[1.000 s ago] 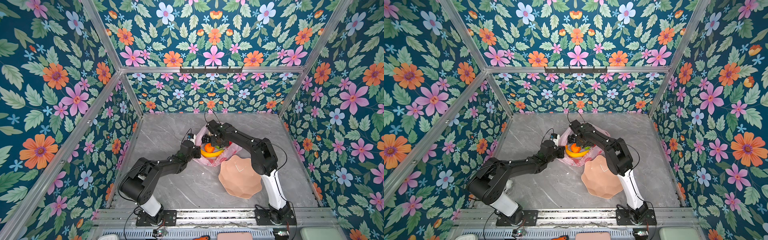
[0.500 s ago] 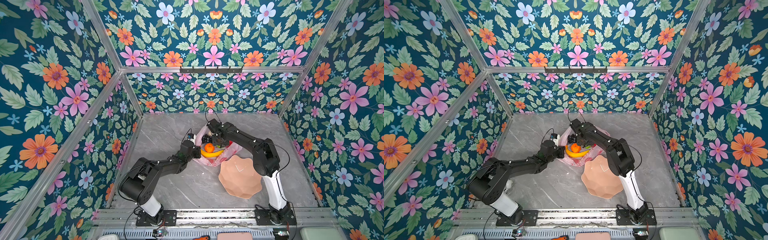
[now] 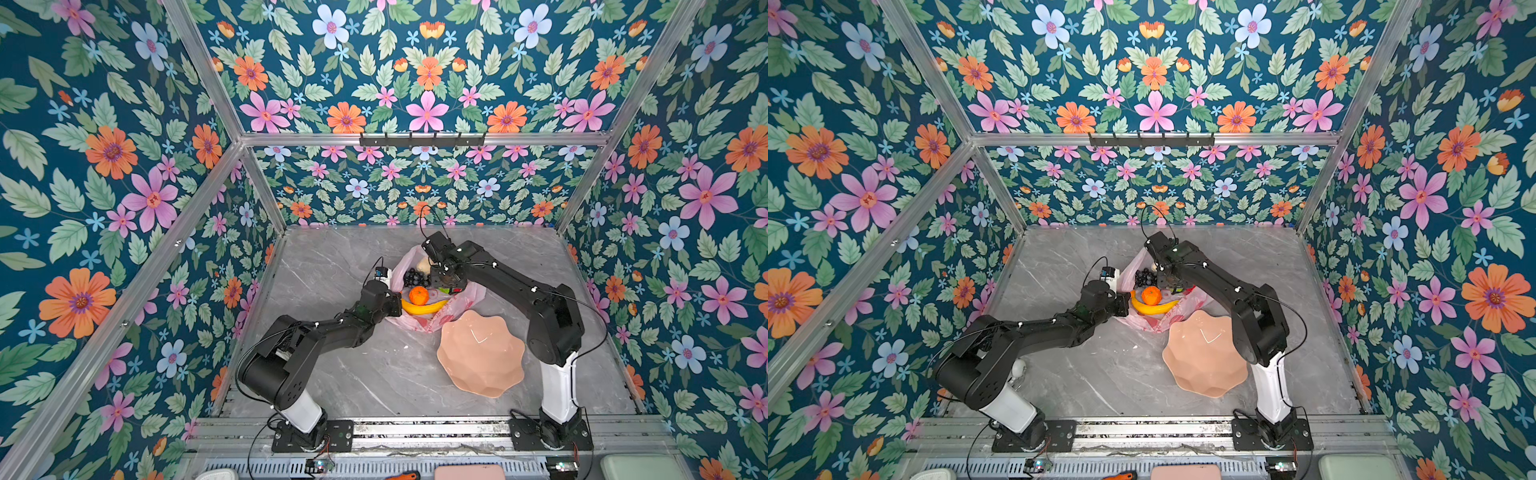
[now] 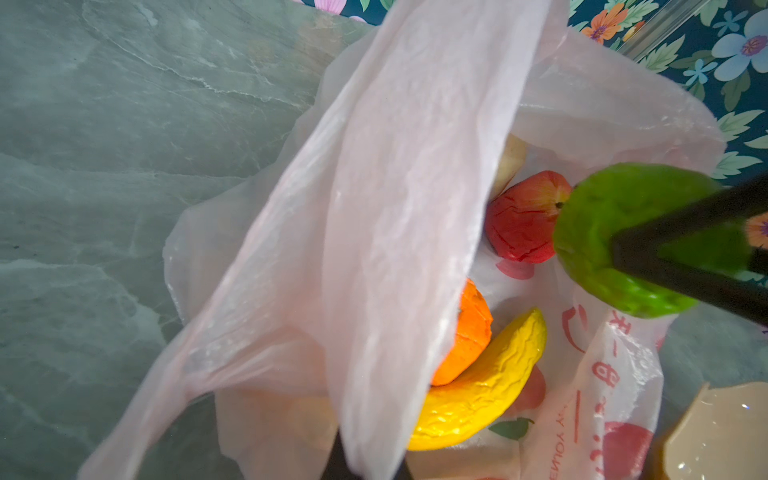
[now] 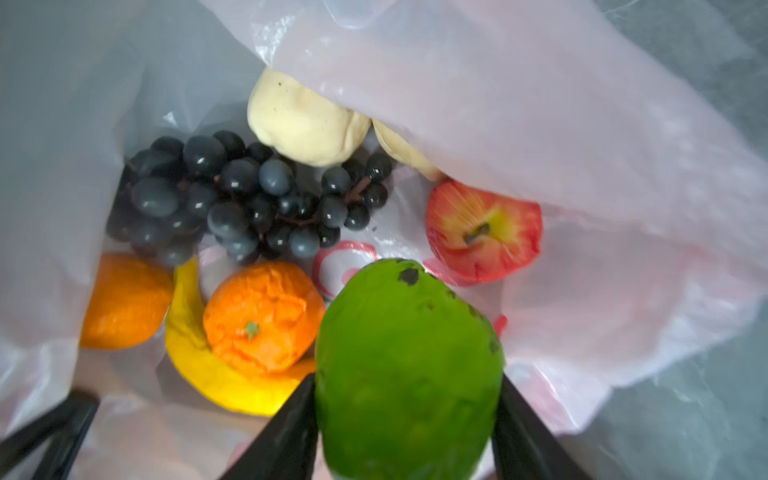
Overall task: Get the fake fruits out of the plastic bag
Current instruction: 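Carry the green pear with the right gripper over the peach bowl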
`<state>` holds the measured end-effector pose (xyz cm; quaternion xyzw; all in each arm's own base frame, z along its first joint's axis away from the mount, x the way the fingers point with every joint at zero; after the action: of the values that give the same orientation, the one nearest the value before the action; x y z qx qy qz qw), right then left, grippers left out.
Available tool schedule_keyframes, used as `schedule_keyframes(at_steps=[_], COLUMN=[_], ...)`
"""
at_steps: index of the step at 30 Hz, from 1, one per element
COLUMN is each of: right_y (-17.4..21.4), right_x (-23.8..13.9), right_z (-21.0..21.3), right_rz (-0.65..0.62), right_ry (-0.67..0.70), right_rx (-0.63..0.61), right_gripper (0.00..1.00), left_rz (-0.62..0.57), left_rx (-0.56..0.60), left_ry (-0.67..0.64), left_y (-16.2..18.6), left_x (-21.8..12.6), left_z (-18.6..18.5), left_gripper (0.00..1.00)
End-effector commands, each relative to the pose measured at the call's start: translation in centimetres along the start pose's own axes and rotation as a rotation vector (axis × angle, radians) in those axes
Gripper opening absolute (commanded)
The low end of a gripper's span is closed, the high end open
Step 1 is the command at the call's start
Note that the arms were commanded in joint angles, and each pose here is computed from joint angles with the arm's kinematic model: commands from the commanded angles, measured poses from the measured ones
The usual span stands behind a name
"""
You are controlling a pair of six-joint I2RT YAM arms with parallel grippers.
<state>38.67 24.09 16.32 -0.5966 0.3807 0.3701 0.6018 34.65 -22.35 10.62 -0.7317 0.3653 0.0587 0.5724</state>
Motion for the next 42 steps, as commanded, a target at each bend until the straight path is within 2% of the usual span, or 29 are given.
schedule_keyframes(at_steps=[1, 13, 20, 30, 42], right_y=[1.6, 9.6, 13.6, 18.1, 20.0], right_x=[-1.8, -6.4, -6.2, -4.9, -2.6], right_z=[-1.0, -4.9, -7.3, -7.9, -9.0], right_rz=[0.032, 0.152, 0.245, 0.359, 0.447], right_ry=[0.005, -0.002, 0.058, 0.098, 0.208], right_rx=[-0.041, -0.072, -0.071, -0.09, -0.141], right_gripper=[0.6, 0.6, 0.59, 0.59, 0.6], left_rz=[-0.017, -0.018, -0.014, -0.011, -0.01], left_rx=[0.017, 0.021, 0.024, 0.026, 0.026], left_ry=[-0.001, -0.007, -0.011, -0.016, -0.019], left_y=[-0.5, -0.6, -0.5, -0.4, -0.3], left_x=[-0.1, 0.0, 0.1, 0.2, 0.2], left_z=[-0.1, 0.0, 0.1, 0.1, 0.2], left_gripper=[0.0, 0.0, 0.0, 0.0, 0.0])
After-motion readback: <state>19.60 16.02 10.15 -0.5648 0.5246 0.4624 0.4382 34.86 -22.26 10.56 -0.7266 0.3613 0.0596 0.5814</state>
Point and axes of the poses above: each gripper's point midway between its finger pads, its own x axis out along the fingers, its own z axis along the line the jaws close on, y = z × x, the point moved 3 cm from there along -x, back along the fingers, and after that the axes turned 2 degrees about x, right-handed, at the moved point
